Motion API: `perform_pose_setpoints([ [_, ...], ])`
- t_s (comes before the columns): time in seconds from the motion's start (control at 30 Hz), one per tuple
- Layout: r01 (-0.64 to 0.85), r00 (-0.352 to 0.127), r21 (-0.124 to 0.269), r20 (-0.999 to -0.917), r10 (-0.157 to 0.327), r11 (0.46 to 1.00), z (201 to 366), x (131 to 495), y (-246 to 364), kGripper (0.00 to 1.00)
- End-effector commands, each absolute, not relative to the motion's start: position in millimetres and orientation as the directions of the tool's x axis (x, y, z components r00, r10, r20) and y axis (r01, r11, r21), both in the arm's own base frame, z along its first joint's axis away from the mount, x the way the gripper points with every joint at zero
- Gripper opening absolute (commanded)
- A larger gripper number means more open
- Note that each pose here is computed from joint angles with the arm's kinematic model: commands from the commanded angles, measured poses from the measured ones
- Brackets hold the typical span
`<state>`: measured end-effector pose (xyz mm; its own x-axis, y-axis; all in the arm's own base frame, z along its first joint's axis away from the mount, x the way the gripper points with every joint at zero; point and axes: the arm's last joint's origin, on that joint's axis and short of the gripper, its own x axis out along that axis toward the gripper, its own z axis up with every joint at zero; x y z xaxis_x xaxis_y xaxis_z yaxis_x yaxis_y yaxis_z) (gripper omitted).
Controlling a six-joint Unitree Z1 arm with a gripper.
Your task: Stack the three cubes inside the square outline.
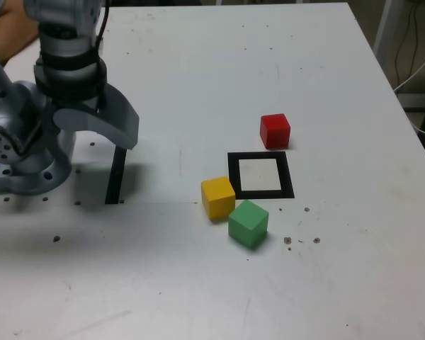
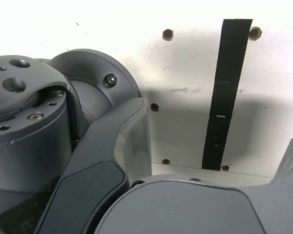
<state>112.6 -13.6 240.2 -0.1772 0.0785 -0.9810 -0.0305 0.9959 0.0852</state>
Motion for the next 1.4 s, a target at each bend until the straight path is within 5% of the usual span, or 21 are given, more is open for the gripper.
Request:
perform_pose_setpoints([
  [0.0, -0.026, -0.17, 0.082, -0.9824, 0.076, 0.996, 242.7, 112.8, -13.8, 1.0],
  [0.63, -0.009, -0.097, 0.066, -0.9932, 0.065, 0.998, 252.2, 132.6, -16.8, 0.99],
  [0.97, 0.028, -0.054, 0.074, -0.9957, 0.075, 0.997, 270.7, 171.9, -20.5, 0.99],
  [1.37, 0.0, -0.065, 0.064, -0.9959, 0.064, 0.998, 309.9, 228.8, -21.4, 0.98],
])
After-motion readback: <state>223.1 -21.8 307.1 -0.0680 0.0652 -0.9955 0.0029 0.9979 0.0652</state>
